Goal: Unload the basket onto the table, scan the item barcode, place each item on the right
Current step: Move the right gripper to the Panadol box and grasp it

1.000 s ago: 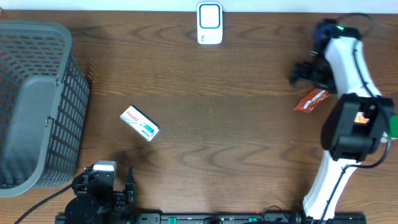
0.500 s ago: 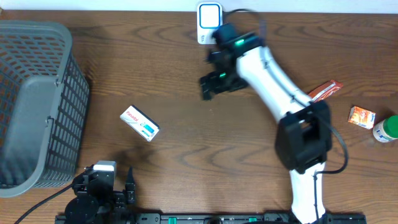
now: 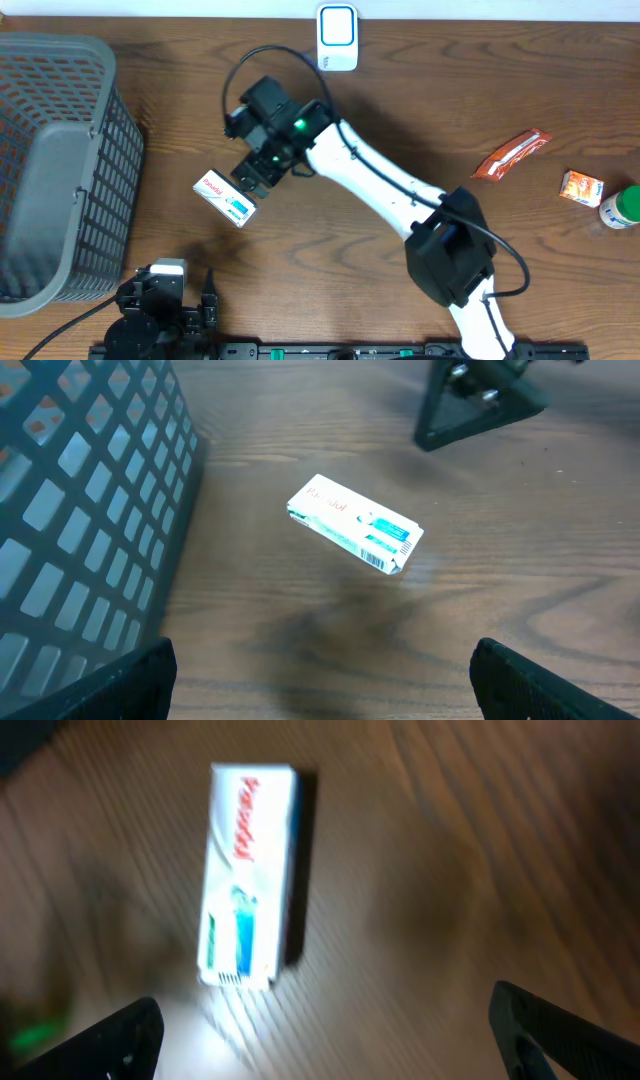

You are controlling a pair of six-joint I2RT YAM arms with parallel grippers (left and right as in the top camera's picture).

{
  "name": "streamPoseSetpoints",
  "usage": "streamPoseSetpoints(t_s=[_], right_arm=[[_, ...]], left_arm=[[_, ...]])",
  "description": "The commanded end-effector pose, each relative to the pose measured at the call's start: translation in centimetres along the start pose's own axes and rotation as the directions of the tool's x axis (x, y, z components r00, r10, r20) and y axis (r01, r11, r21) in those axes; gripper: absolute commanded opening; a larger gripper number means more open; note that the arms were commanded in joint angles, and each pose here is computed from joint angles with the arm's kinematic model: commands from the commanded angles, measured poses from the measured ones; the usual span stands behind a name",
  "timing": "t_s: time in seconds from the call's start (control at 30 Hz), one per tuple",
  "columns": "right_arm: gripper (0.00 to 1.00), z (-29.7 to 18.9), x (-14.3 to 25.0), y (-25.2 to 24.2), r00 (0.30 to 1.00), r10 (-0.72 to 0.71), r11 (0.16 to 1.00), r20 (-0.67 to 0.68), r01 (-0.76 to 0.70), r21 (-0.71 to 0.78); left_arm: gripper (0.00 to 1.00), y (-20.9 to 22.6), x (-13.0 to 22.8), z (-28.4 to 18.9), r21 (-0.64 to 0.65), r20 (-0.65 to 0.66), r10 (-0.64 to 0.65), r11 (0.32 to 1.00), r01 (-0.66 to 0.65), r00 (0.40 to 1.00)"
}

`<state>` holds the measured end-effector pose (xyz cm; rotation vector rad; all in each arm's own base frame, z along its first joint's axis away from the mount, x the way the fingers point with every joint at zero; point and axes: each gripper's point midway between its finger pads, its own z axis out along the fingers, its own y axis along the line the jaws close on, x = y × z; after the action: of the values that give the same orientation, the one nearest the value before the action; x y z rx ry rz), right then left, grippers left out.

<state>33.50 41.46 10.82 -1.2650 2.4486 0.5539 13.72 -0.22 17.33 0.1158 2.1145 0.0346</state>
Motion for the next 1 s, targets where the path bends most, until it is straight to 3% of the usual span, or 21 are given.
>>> streamPoseSetpoints(t_s=[0.0,0.6,0.97], right_arm=[[0.99,1.1,-0.7,1.1,0.997,-0.080,0.996,0.007,0.080,0.040],[0.99,9.3,-1.2,4.8,0.992,-0.113,0.994,0.050,0.112,0.016],[0.99,11.1,-1.4,3.7,0.993,-0.095,0.975,0.067,0.080,0.206]], left_arm=[[0.93,0.0,0.0,0.0,-0.001,0.003,-0.004,1.000,0.004,1.000],[0.93,0.0,0.0,0.0,-0.001,0.004,-0.004,1.000,0.004,1.000],[0.93,0.0,0.0,0.0,-0.001,0.004,-0.004,1.000,0.004,1.000]])
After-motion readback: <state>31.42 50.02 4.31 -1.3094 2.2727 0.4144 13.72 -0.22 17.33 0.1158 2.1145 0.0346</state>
